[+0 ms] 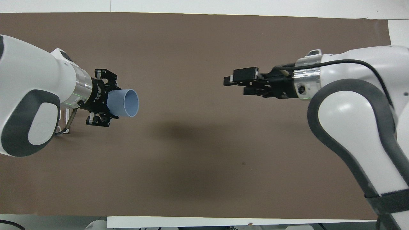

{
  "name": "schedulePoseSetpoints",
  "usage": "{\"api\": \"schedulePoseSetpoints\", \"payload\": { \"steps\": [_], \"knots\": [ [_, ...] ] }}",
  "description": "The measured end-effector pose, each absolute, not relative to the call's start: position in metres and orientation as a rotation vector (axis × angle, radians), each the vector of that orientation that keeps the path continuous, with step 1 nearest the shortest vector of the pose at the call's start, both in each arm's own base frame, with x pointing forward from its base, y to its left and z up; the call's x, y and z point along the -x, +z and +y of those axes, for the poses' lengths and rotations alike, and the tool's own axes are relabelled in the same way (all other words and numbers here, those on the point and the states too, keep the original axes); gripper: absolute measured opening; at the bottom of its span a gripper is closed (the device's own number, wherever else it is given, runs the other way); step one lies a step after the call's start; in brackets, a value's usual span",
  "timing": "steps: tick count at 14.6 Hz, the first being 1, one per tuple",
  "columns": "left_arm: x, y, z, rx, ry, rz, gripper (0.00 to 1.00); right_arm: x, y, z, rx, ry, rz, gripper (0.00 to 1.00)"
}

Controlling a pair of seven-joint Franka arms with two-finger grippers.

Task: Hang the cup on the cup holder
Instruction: 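Carry the cup with the left gripper to the wire rack's peg, then slide the cup onto the rack peg and open the left gripper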

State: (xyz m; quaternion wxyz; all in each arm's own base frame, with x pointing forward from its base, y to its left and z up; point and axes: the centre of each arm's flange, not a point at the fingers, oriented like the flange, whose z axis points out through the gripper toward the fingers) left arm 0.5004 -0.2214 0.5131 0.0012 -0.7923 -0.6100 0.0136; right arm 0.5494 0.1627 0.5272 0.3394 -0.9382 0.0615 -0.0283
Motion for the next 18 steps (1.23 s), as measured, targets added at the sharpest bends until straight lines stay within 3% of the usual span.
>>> {"api": "schedulePoseSetpoints", "payload": {
  "steps": [4,9,13,18],
  "knots": [
    [-0.502,0.463,-0.218,2.175,-0.464,-1.510,0.79,-0.542,0.549,0.095,2.801,-0.129,0.034,1.00],
    [-0.538,0.390,-0.202,1.641,-1.014,-1.253,0.79,-0.529,0.612,0.016,3.119,0.010,0.038,1.00],
    [-0.567,0.349,-0.190,1.331,-1.212,-1.076,0.79,-0.515,0.659,0.007,3.224,0.060,0.042,1.00],
    [-0.582,0.327,-0.166,1.227,-1.262,-0.989,0.79,-0.524,0.655,-0.015,3.224,0.107,0.035,1.00]
  ]
}}
